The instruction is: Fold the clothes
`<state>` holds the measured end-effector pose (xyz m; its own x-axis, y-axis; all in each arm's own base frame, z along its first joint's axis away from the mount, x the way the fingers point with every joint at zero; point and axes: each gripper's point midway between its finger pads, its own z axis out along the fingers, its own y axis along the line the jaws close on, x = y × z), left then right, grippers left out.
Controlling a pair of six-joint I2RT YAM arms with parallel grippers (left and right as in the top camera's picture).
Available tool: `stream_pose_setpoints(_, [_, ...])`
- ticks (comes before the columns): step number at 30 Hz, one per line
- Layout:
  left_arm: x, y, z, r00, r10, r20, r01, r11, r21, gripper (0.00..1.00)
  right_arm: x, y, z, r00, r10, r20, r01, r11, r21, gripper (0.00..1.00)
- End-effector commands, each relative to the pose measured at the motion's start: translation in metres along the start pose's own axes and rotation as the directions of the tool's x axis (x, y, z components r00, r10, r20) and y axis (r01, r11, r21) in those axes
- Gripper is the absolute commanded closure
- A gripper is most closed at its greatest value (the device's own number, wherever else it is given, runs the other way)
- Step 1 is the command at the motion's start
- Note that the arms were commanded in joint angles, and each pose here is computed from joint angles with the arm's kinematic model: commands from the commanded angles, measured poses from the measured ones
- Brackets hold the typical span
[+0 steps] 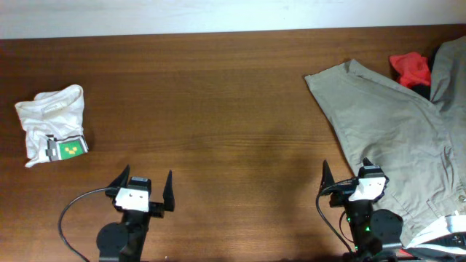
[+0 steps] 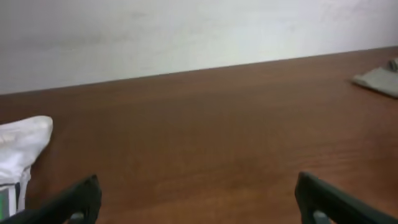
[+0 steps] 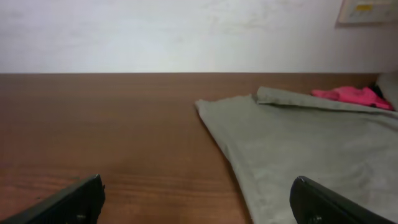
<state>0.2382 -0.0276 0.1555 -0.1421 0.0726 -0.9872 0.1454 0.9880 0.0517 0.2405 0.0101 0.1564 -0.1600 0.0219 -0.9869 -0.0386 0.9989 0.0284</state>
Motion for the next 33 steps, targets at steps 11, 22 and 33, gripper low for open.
stream_pose_setpoints(11, [-0.046, -0.016, 0.035, 0.915, -0.049, -0.401, 0.109, 0.986, 0.127, 0.01, -0.002, -0.019, 0.087, 0.726, -0.034, -0.687, 0.106, 0.992, 0.063, 0.01])
stream_pose_setpoints(22, [-0.045, -0.022, 0.035, 0.912, -0.049, -0.407, 0.125, 0.979, 0.16, 0.01, 0.15, -0.073, 0.138, 0.463, -0.019, -0.886, 0.364, 0.915, 0.171, 0.76])
stream_pose_setpoints(33, [-0.045, -0.022, 0.035, 0.912, -0.049, -0.407, 0.125, 0.979, 0.16, 0.01, -0.05, 0.092, 0.123, 0.587, -0.185, -0.788, 0.039, 0.979, -0.201, 0.96])
